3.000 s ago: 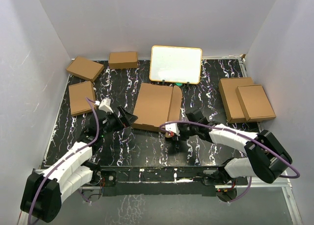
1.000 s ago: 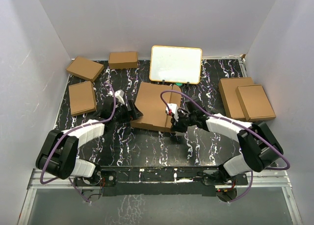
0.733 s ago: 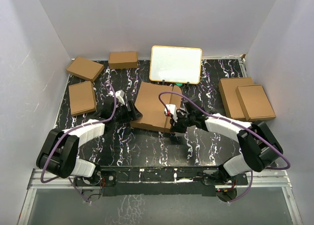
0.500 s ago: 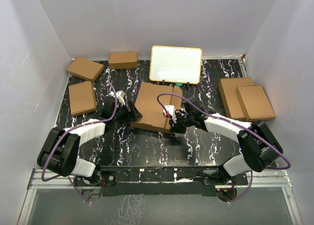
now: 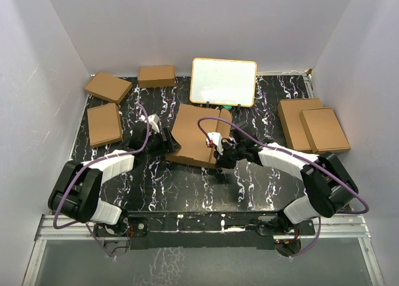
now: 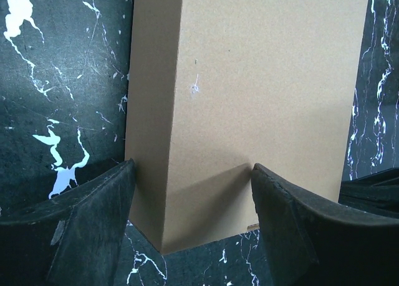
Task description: Fold the paper box
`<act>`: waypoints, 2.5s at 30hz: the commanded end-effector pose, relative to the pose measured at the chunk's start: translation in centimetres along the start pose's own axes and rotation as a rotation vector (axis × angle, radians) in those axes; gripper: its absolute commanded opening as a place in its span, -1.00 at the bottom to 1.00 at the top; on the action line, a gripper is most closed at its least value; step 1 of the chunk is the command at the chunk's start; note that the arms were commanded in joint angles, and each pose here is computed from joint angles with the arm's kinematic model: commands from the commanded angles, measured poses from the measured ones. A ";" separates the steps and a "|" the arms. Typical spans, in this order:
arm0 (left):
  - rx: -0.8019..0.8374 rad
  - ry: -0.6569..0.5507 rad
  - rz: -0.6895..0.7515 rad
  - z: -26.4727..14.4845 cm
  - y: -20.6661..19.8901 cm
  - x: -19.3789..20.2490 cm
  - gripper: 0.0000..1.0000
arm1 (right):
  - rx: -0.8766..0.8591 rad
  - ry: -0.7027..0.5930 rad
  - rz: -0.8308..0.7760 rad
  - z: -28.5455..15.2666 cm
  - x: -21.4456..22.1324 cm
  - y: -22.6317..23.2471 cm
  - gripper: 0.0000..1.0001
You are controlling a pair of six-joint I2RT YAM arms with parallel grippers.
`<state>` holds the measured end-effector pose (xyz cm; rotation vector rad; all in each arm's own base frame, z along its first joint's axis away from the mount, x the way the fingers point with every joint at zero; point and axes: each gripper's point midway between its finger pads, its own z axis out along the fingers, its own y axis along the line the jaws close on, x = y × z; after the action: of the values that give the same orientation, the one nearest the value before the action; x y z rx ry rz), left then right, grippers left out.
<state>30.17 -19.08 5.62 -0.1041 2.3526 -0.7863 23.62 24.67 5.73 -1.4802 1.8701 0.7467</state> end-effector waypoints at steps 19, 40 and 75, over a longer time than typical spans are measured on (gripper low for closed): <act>0.046 0.059 0.024 0.4 -1.5 1.3 0.35 | 0.001 -0.014 -0.016 0.8 -4.9 -1.9 -0.84; 0.043 0.071 0.033 0.3 -1.7 2.1 0.32 | -0.050 0.039 -0.092 2.1 -8.1 -1.0 -0.85; -0.046 -0.143 -0.017 -8.9 -3.1 -2.4 0.01 | 0.411 -0.200 0.067 -9.5 -10.1 -16.4 -0.84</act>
<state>29.18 -17.34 16.07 -0.1226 2.1697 -0.6894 33.99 20.15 15.85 -1.1330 1.9091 0.6358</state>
